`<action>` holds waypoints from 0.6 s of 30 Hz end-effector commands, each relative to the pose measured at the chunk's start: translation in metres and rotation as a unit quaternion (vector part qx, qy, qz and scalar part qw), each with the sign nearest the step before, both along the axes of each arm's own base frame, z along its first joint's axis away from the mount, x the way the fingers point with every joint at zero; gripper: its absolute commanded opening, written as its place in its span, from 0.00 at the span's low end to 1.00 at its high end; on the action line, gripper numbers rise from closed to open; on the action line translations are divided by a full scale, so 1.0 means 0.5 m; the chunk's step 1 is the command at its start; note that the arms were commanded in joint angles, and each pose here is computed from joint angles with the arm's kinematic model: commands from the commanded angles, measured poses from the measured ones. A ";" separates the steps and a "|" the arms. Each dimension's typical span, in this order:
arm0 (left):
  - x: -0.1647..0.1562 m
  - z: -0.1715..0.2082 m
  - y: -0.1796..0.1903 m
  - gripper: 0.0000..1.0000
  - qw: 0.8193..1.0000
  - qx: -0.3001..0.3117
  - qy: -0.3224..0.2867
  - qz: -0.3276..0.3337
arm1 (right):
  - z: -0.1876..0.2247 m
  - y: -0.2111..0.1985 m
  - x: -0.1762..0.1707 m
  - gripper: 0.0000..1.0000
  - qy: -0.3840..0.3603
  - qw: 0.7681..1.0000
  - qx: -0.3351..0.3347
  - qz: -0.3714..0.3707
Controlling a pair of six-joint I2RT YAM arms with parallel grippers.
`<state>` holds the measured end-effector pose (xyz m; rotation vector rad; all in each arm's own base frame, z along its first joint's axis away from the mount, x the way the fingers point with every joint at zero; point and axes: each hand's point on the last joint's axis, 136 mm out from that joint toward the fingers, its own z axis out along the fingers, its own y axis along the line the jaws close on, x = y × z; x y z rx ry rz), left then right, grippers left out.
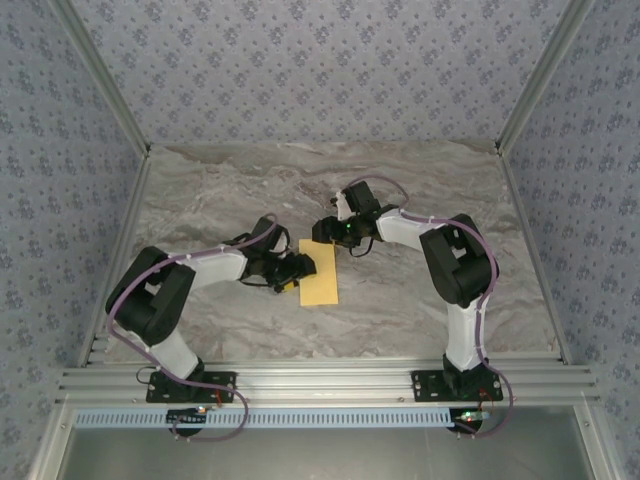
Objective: Fold a paper plane with a square sheet of paper (fold left side to right side)
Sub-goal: Third fold the triangle at the center of the table.
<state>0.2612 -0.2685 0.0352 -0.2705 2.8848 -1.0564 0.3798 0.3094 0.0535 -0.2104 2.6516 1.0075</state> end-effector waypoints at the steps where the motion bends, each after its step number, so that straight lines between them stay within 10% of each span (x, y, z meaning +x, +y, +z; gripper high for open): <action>1: -0.001 0.002 -0.020 0.63 1.000 -0.017 0.005 -0.006 | -0.022 -0.007 -0.008 0.60 0.007 1.000 -0.021 0.006; 18: -0.005 0.030 0.000 0.20 1.000 0.002 -0.009 0.006 | 0.043 -0.049 -0.006 0.63 -0.071 0.997 -0.040 0.008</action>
